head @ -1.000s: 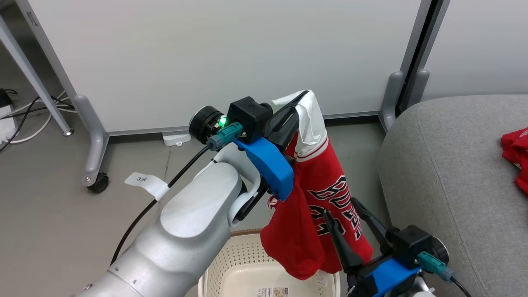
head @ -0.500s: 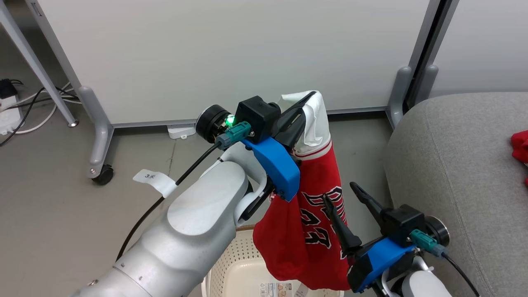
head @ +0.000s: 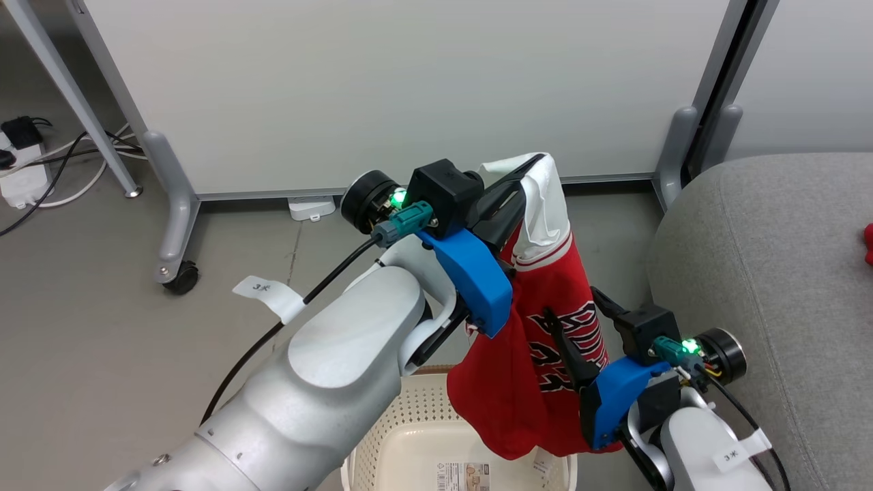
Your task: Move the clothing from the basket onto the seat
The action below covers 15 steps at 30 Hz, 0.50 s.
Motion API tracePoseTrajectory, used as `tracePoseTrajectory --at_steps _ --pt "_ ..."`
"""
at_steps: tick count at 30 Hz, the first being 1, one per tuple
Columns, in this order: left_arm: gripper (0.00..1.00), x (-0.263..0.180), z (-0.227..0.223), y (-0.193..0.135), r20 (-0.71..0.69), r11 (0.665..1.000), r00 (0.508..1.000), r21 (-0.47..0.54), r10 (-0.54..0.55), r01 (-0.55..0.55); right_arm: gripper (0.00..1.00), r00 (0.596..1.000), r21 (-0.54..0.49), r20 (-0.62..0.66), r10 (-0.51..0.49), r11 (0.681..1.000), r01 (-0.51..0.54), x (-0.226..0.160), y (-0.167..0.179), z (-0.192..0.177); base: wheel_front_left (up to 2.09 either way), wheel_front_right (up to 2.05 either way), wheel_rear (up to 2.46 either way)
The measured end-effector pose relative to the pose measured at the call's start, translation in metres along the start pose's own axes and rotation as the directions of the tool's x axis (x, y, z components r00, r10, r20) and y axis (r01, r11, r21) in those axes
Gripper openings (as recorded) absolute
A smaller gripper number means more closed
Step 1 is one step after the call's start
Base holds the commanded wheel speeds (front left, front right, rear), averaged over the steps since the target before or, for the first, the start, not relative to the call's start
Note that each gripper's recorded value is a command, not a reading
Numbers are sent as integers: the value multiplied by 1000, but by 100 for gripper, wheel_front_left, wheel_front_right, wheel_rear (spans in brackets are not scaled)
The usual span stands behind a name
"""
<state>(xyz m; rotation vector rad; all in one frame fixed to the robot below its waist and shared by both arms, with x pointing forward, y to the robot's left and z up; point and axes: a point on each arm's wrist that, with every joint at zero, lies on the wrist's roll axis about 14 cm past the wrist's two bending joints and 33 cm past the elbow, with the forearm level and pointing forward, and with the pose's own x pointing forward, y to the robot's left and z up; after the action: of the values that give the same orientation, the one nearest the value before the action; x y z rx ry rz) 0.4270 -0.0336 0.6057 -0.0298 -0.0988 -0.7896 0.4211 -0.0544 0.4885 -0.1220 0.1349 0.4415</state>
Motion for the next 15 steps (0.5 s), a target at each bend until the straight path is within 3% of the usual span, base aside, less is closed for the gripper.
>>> tracePoseTrajectory --at_steps 7,14,15 --pt "0 1 2 -2 4 1000 1000 -2 -15 15 100 997 -35 -61 54 998 -56 20 10 -11 0 0 0" --pt "0 1 2 -5 6 1000 1000 -11 -25 25 98 988 -4 -97 117 993 -118 32 25 -20 0 0 0" --pt "0 1 2 -6 5 1000 1000 -9 -27 27 45 988 4 -97 119 993 -119 32 26 -20 0 0 0"
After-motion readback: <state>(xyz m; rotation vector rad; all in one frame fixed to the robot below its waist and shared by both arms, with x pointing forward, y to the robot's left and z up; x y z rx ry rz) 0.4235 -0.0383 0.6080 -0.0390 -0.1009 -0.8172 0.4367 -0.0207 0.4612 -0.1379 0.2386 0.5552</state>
